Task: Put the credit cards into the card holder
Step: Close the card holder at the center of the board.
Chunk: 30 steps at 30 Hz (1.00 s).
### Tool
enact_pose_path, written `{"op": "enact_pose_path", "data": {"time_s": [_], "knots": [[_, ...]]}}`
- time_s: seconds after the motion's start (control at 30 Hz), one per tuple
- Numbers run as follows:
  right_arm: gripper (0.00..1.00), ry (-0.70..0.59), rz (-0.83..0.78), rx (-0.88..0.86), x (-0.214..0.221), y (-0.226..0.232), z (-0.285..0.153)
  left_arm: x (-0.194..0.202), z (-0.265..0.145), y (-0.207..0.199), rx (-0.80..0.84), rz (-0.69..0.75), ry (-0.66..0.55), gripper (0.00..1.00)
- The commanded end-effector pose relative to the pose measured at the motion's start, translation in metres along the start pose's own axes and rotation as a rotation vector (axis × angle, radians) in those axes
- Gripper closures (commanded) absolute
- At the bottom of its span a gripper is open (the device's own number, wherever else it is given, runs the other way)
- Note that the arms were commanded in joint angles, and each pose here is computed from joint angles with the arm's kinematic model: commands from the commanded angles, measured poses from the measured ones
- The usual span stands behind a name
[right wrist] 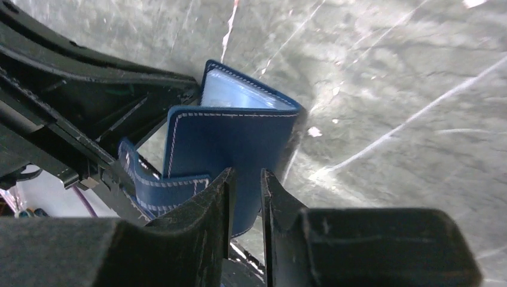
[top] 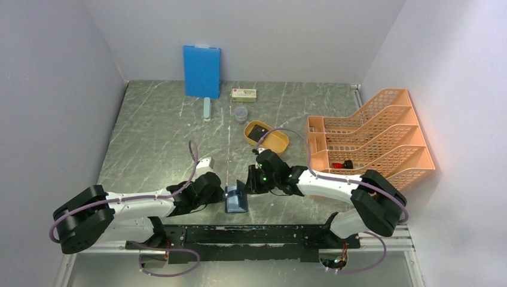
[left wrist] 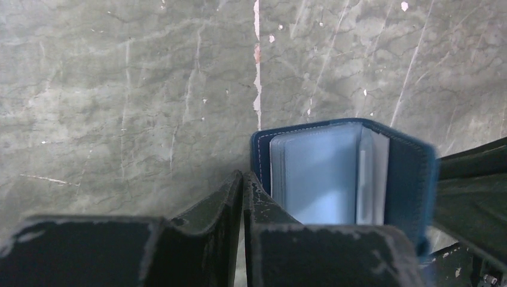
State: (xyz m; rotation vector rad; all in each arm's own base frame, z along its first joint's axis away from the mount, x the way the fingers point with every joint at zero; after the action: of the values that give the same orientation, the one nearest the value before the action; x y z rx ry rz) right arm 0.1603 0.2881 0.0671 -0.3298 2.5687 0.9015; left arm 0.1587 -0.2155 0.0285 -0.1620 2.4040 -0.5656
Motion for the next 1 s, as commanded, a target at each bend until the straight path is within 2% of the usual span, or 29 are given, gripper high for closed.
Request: {"op": "enact_pose_path", "data": {"time_s": [0.0,0.17,0.53,0.97], "knots": [[0.74,0.025,0.008,-0.045,0.014,0.013,0.009,0.021,0.0,0.017,-0.043,0.052,0.095,0.88],[0.74,0.04,0.025,-0.063,0.024,0.022,0.02,0.016,-0.005,0.025,-0.081,0.048,0.071,0.88],[0.72,0.064,0.051,0.017,0.032,0.012,0.044,-0.009,-0.031,0.043,-0.193,0.004,-0.029,0.91],[0.69,0.089,0.039,0.082,0.035,0.008,0.058,-0.057,-0.088,0.013,-0.07,-0.036,-0.122,0.93]]}}
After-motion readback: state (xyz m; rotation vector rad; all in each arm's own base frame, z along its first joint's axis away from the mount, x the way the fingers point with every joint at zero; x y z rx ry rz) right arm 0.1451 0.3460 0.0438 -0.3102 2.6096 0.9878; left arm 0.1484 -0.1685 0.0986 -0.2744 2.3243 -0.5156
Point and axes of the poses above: each gripper's point midway between its finger pads, its own z axis out along the fingers, its own y axis along the line the jaws close on, x = y × z, the point moved 2 cm from there along -z, back along the fingers
